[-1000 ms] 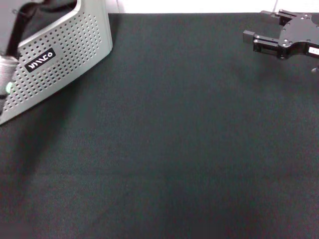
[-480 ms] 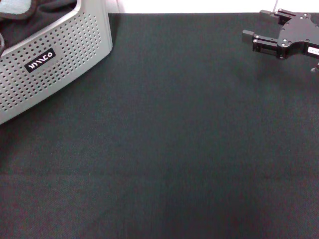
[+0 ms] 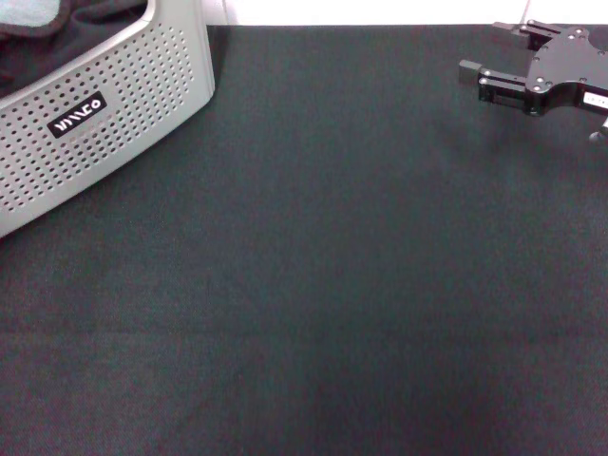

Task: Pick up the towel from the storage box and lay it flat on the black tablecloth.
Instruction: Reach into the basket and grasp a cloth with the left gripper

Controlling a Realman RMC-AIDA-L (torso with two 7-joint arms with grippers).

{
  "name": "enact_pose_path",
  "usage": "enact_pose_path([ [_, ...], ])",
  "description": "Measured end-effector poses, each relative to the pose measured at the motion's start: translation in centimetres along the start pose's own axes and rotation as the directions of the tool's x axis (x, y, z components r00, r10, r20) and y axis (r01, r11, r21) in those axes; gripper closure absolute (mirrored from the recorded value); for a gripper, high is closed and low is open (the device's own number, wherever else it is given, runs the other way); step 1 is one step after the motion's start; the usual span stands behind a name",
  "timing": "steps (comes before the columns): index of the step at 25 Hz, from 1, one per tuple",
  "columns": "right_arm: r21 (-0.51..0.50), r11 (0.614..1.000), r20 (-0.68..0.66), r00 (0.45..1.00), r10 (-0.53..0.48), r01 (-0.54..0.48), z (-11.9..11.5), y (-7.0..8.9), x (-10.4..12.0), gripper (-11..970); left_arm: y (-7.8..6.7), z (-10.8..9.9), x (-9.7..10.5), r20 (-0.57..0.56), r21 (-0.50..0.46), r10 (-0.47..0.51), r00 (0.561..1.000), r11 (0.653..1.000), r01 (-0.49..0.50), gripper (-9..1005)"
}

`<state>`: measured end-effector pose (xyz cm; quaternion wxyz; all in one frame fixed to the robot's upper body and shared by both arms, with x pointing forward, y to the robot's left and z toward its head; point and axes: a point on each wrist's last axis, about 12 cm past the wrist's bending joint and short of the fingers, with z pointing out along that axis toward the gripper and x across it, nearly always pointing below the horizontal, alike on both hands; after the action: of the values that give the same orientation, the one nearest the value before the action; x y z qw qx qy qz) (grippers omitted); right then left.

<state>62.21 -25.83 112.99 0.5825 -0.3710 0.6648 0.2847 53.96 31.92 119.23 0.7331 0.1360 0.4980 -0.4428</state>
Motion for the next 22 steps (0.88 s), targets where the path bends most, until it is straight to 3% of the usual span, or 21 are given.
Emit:
enact_pose_path([
  [4,-0.002,1.000,0.000,1.000,0.003,-0.003,0.0,0.1,0.1,251,-0.1,2.1,-0.5,-0.117,-0.015,0.026,0.993,0.999,-0.028,259],
  [10,0.003,1.000,-0.003,1.000,0.005,-0.005,0.0,0.0,0.1,251,-1.0,4.4,-1.6,-0.270,-0.094,0.159,0.949,0.977,-0.191,259],
  [14,0.012,1.000,-0.008,1.000,0.005,-0.005,0.0,-0.1,0.2,251,-1.4,4.7,-2.3,-0.318,-0.140,0.202,0.926,0.956,-0.257,259],
  [22,0.009,1.000,-0.008,1.000,0.001,-0.001,0.3,-0.1,0.0,251,-0.2,4.4,-2.3,-0.424,-0.232,0.235,0.875,0.905,-0.356,260],
])
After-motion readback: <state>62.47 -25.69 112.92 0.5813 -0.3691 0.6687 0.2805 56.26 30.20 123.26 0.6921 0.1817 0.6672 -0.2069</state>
